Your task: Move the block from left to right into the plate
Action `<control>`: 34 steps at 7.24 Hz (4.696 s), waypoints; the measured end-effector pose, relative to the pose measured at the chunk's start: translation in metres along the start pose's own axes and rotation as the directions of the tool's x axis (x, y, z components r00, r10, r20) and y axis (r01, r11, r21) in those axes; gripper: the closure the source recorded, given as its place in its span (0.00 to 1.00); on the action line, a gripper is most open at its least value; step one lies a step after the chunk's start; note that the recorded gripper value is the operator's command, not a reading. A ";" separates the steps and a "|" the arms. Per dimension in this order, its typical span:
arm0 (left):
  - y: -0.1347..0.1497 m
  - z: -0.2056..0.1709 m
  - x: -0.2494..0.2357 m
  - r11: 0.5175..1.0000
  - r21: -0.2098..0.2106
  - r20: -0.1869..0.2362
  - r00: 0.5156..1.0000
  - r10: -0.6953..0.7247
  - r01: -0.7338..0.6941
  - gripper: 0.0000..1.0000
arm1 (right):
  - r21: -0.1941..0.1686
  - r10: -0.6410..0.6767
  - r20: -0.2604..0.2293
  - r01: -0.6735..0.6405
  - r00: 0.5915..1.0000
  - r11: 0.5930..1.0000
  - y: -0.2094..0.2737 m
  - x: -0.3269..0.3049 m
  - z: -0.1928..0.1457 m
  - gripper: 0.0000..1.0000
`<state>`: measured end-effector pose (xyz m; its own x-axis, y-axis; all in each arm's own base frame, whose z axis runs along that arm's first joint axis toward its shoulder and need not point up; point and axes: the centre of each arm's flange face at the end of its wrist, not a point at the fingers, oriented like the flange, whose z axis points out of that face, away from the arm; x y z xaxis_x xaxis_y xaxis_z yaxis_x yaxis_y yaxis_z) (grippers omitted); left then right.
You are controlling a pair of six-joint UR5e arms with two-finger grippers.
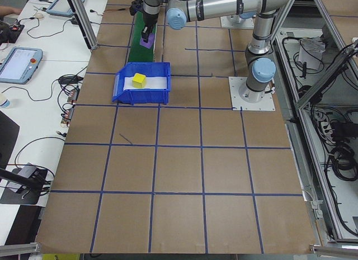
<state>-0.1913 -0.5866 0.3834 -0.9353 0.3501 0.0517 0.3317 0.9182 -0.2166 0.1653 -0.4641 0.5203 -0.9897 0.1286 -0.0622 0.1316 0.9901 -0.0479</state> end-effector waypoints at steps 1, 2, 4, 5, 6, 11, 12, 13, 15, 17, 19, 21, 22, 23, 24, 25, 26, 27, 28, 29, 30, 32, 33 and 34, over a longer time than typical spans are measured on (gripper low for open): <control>-0.013 0.041 0.021 1.000 0.007 -0.023 0.999 0.022 -0.022 0.73 | 0.000 0.000 0.000 0.000 1.000 1.000 0.000 0.000 0.000 0.00; -0.021 0.075 0.032 0.999 0.014 -0.034 0.999 0.033 -0.033 0.68 | 0.000 0.000 0.000 0.000 1.000 1.000 0.000 0.000 0.000 0.00; -0.027 0.105 0.037 0.999 0.014 -0.035 0.999 0.039 -0.038 0.00 | 0.000 0.000 0.000 0.000 1.000 1.000 0.000 0.000 0.000 0.00; -0.029 0.103 0.036 0.999 0.024 -0.026 0.999 0.039 -0.038 0.00 | 0.000 0.000 0.000 0.000 1.000 1.000 0.000 0.000 0.000 0.00; -0.034 0.090 0.034 0.998 0.048 -0.014 0.999 0.041 -0.040 0.00 | 0.000 -0.001 0.000 0.001 1.000 1.000 0.000 0.000 0.000 0.00; -0.028 0.014 -0.102 0.990 0.140 0.097 0.995 -0.036 0.022 0.00 | -0.001 -0.001 0.000 0.001 1.000 1.000 0.000 0.000 0.001 0.00; -0.017 0.015 -0.144 0.992 0.127 0.118 0.993 -0.016 0.001 0.00 | -0.002 -0.001 0.000 0.001 1.000 1.000 0.000 0.000 0.001 0.00; -0.005 0.021 -0.177 0.994 0.100 0.135 0.990 0.038 -0.052 0.00 | -0.003 -0.001 -0.001 0.001 1.000 1.000 0.000 0.000 0.001 0.00; 0.016 0.045 -0.208 0.993 0.035 0.127 0.986 0.106 -0.111 0.00 | -0.005 -0.018 -0.002 0.018 1.000 1.000 0.000 0.001 0.003 0.00; 0.035 0.082 -0.209 0.994 -0.026 0.080 0.991 0.105 -0.104 0.00 | -0.014 -0.061 -0.007 0.061 0.998 0.998 0.000 0.001 0.006 0.00; 0.042 0.095 -0.207 0.995 -0.042 0.055 0.994 0.097 -0.095 0.00 | -0.024 -0.065 0.004 0.065 0.998 0.998 -0.002 0.003 0.007 0.00; 0.041 0.097 -0.205 0.997 -0.033 0.033 0.997 0.076 -0.075 0.00 | -0.010 -0.067 -0.022 0.066 0.998 0.998 -0.004 0.007 0.006 0.00; 0.040 0.097 -0.204 0.998 -0.024 0.018 0.998 0.055 -0.055 0.00 | -0.004 -0.069 -0.053 0.069 0.996 0.998 -0.004 0.010 0.006 0.00; 0.040 0.098 -0.203 0.999 -0.018 0.009 0.999 0.031 -0.031 0.00 | 0.002 -0.080 -0.084 0.081 0.993 0.997 -0.006 0.014 0.006 0.00; 0.039 0.101 -0.203 1.000 -0.018 0.002 1.000 0.012 -0.012 0.00 | 0.008 -0.100 -0.102 0.102 0.990 0.995 -0.008 0.017 0.005 0.00; 0.039 0.109 -0.204 1.000 -0.025 -0.006 1.000 0.002 -0.002 0.00 | 0.015 -0.109 -0.112 0.112 0.988 0.994 -0.011 0.021 0.003 0.00; 0.040 0.117 -0.206 0.999 -0.034 -0.012 1.000 -0.002 0.002 0.00 | 0.022 -0.091 -0.116 0.094 0.989 0.995 -0.017 0.033 0.000 0.01; 0.041 0.123 -0.206 0.999 -0.040 -0.015 1.000 -0.004 0.003 0.02 | 0.028 -0.056 -0.115 0.060 0.992 0.998 -0.028 0.059 -0.006 0.01; 0.042 0.126 -0.206 0.999 -0.045 -0.017 1.000 -0.004 0.003 0.07 | 0.028 -0.054 -0.113 0.057 0.992 0.998 -0.039 0.093 -0.012 0.00; 0.042 0.130 -0.207 0.999 -0.050 -0.020 1.000 -0.005 0.004 0.25 | 0.022 -0.078 -0.114 0.081 0.990 0.996 -0.049 0.132 -0.015 0.01; 0.043 0.135 -0.207 0.998 -0.057 -0.024 1.000 -0.006 0.004 0.47 | 0.014 -0.076 -0.117 0.078 0.990 0.997 -0.057 0.173 -0.015 0.01; 0.041 0.135 -0.209 0.999 -0.054 -0.020 1.000 -0.004 0.003 0.58 | -0.018 -0.053 -0.102 0.051 0.993 0.999 -0.075 0.260 0.000 0.00; 0.037 0.120 -0.209 1.000 -0.030 -0.004 1.000 0.000 0.000 0.58 | -0.030 -0.037 -0.074 0.035 0.997 0.999 -0.085 0.293 0.014 0.01; 0.031 0.086 -0.204 1.000 0.020 0.025 1.000 0.010 -0.011 0.58 | -0.040 -0.030 -0.051 0.028 0.998 0.999 -0.100 0.315 0.035 0.02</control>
<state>-0.0006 -0.6454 0.2820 -0.9346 0.3547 0.0247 0.3392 0.9104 -0.2368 -0.1580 -0.5244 0.4704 -0.9948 0.1011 -0.0097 0.1012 0.9948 -0.0101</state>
